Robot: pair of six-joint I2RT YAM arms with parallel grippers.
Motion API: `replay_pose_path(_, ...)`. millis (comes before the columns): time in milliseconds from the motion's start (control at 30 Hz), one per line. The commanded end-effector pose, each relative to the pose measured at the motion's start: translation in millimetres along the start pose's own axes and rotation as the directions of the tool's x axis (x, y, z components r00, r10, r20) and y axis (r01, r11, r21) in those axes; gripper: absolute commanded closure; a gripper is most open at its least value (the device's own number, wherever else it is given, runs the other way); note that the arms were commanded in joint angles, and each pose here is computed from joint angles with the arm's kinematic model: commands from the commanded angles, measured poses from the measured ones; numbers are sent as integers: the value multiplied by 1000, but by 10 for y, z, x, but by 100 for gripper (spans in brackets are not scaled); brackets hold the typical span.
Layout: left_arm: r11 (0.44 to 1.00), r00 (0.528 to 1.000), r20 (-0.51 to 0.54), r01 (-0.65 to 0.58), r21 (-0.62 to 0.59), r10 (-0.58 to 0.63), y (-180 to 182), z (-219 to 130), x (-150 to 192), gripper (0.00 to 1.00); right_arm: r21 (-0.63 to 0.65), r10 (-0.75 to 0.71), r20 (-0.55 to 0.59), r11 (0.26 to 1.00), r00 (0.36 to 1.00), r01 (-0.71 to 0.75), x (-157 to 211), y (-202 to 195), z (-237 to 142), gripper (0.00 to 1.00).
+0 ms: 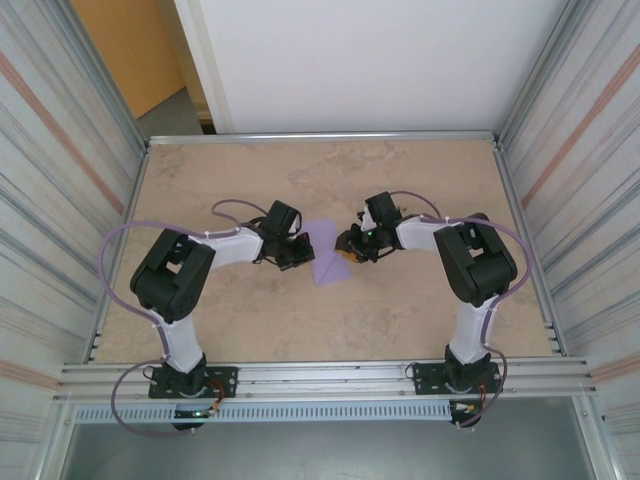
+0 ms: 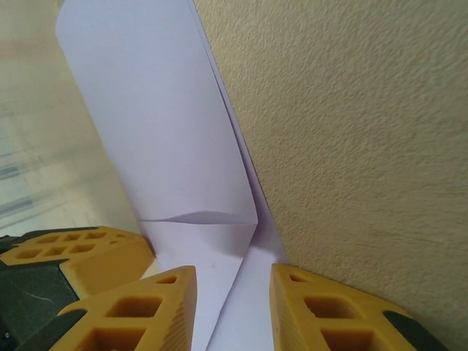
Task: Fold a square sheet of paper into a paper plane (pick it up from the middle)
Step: Second fold the triangle at the center of the table, then turn over the paper at the center of the table.
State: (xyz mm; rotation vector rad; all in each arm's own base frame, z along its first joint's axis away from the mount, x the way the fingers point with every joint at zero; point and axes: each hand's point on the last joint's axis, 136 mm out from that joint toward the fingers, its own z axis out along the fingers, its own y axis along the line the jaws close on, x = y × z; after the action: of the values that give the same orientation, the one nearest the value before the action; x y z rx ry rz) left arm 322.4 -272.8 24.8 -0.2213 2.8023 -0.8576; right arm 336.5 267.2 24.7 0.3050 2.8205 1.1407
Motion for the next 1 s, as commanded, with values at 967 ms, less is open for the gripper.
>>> replay_pose_path(967, 993, 995, -23, 90, -82, -92, 327, 105, 160, 95, -70, 0, -89, 998, 996, -7, 178, 218, 190, 80)
